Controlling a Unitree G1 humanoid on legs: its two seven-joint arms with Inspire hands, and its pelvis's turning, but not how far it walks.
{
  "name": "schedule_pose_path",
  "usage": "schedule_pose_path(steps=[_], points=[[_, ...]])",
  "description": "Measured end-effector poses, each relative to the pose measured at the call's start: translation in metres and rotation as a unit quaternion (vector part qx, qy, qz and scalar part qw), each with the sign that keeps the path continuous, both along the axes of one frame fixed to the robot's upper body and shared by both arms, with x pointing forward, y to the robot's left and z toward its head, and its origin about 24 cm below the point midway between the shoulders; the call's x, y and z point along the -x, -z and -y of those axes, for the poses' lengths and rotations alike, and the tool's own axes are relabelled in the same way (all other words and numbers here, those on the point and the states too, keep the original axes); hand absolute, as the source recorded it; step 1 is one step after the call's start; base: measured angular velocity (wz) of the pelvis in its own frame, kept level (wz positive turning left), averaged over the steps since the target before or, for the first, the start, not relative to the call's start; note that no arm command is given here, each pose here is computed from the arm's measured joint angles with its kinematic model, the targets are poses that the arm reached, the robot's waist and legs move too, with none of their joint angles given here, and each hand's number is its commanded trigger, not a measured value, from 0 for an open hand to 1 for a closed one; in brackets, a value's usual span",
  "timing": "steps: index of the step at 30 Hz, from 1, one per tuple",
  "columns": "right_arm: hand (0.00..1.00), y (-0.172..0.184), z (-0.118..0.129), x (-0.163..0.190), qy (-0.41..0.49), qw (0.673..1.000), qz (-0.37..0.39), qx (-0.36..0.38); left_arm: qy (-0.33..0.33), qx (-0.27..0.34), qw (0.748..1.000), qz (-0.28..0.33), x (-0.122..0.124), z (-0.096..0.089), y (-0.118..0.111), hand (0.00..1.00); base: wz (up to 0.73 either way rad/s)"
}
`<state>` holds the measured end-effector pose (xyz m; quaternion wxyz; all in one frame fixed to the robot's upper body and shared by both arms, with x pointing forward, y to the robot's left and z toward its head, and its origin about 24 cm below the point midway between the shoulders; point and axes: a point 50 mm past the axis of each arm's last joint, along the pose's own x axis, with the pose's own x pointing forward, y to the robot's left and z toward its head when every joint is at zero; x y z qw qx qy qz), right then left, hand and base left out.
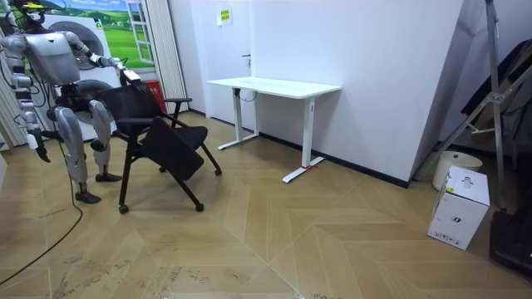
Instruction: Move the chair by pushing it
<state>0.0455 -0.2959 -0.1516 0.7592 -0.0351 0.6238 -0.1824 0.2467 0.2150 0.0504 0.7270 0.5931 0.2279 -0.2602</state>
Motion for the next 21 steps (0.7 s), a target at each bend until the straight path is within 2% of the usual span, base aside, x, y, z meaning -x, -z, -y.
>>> schedule_pose_path(steps=[18,19,20,21], points=[[0.0,0.002,-0.005,0.01,0.011,0.999,0.0,0.03,-0.061,-0.019,0.991,0.113,0.007,-0.003,0.044,0.0,-0.06],[0.0,0.002,-0.005,0.01,0.002,0.999,-0.003,0.032,-0.065,-0.017,0.99,0.121,0.006,-0.002,0.046,0.62,0.0],[0.0,0.002,-0.005,0.01,-0.005,0.999,-0.006,0.034,-0.07,-0.015,0.989,0.126,0.005,-0.002,0.048,1.0,0.0],[0.0,0.002,-0.005,0.01,-0.006,0.999,-0.007,0.035,-0.072,-0.015,0.989,0.129,0.005,-0.002,0.049,1.0,0.0]])
